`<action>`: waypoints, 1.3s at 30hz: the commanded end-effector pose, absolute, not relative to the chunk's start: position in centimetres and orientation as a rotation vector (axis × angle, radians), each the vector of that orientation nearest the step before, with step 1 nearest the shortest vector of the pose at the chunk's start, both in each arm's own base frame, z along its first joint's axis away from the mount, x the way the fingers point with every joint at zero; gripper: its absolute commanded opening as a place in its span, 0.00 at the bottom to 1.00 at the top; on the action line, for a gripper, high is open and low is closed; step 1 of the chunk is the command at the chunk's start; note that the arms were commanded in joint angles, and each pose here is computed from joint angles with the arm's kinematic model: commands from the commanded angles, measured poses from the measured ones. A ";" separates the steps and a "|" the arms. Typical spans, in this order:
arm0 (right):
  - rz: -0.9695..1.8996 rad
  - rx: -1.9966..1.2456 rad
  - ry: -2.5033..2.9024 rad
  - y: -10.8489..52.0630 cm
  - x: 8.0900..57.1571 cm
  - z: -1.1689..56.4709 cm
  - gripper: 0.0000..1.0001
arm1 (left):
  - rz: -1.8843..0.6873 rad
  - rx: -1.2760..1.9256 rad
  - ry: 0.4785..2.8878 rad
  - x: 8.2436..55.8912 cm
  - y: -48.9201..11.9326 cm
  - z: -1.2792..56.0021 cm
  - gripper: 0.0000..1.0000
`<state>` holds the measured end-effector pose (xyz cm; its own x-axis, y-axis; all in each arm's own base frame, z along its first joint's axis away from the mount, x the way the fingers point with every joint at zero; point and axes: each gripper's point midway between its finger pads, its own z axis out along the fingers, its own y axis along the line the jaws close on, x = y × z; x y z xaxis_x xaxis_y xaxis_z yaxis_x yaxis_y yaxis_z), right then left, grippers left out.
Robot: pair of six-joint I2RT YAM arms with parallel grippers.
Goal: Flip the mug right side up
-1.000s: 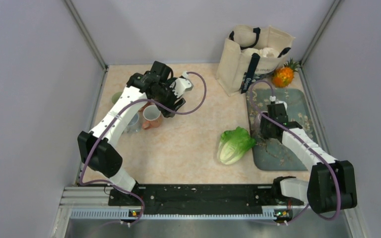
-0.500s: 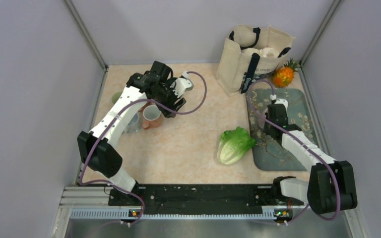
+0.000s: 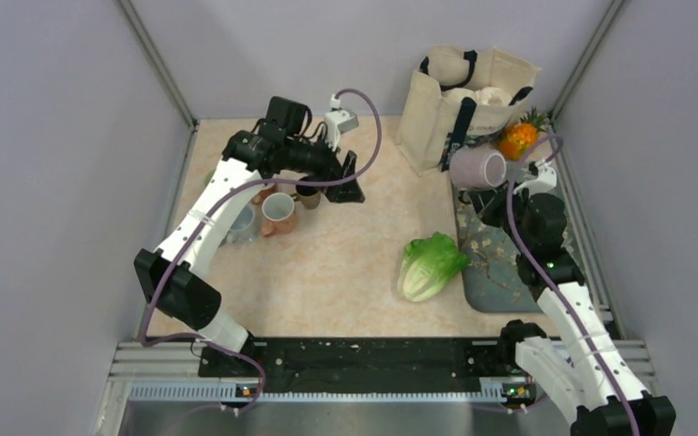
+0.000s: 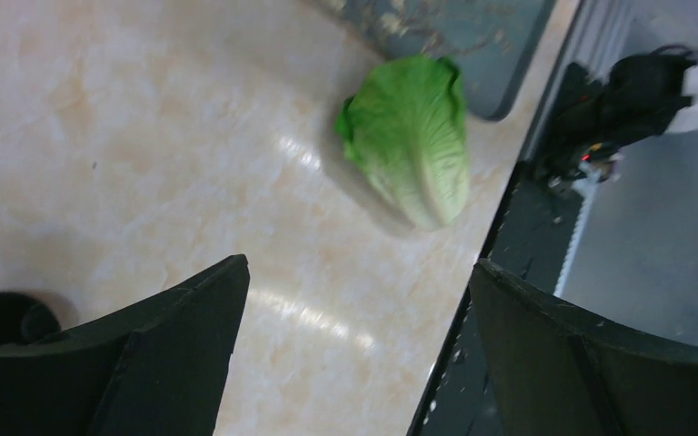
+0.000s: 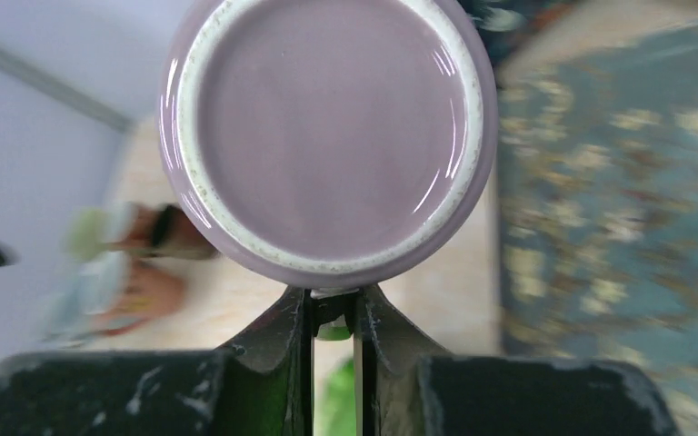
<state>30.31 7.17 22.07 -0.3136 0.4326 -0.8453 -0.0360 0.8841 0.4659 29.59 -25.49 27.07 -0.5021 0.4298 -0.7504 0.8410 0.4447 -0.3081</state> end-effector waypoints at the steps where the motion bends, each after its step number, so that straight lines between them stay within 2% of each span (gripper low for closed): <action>1: 1.132 0.154 1.434 14.7 28.2 34.6 0.00 | -1.285 0.969 1.830 27.6 -29.6 36.7 0.95; 8: 1.381 0.068 1.297 19.1 25.9 38.8 0.00 | -1.516 0.908 1.795 27.3 -32.3 39.0 0.91; 14: 1.436 0.041 1.291 20.9 25.7 39.2 0.00 | -1.558 0.900 1.763 27.9 -34.0 40.2 0.89; 18: 1.465 0.029 1.291 21.9 25.6 39.1 0.00 | -1.571 0.906 1.765 28.0 -35.0 40.1 0.84; 21: 1.498 0.021 1.284 22.8 25.6 39.2 0.00 | -1.586 0.909 1.779 28.0 -35.7 39.7 0.76; 25: 1.530 0.012 1.298 23.8 25.7 38.9 0.00 | -1.622 0.916 1.768 27.8 -36.1 40.0 0.51; 30: 1.549 -0.005 1.352 25.0 26.1 37.6 0.00 | -1.636 0.925 1.761 27.6 -36.1 40.1 0.01; 32: 1.533 -0.012 1.417 25.5 26.6 36.2 0.00 | -1.605 0.924 1.775 27.6 -35.8 39.6 0.00; 33: 1.508 0.000 1.457 25.6 27.0 35.4 0.08 | -1.573 0.920 1.790 27.8 -35.5 39.1 0.00; 38: 1.285 0.002 1.686 24.8 28.3 29.8 0.86 | -1.236 0.866 1.877 31.3 -32.8 36.3 0.00; 39: 1.241 -0.005 1.731 24.6 28.4 28.7 0.96 | -1.159 0.875 1.887 31.8 -32.2 35.7 0.00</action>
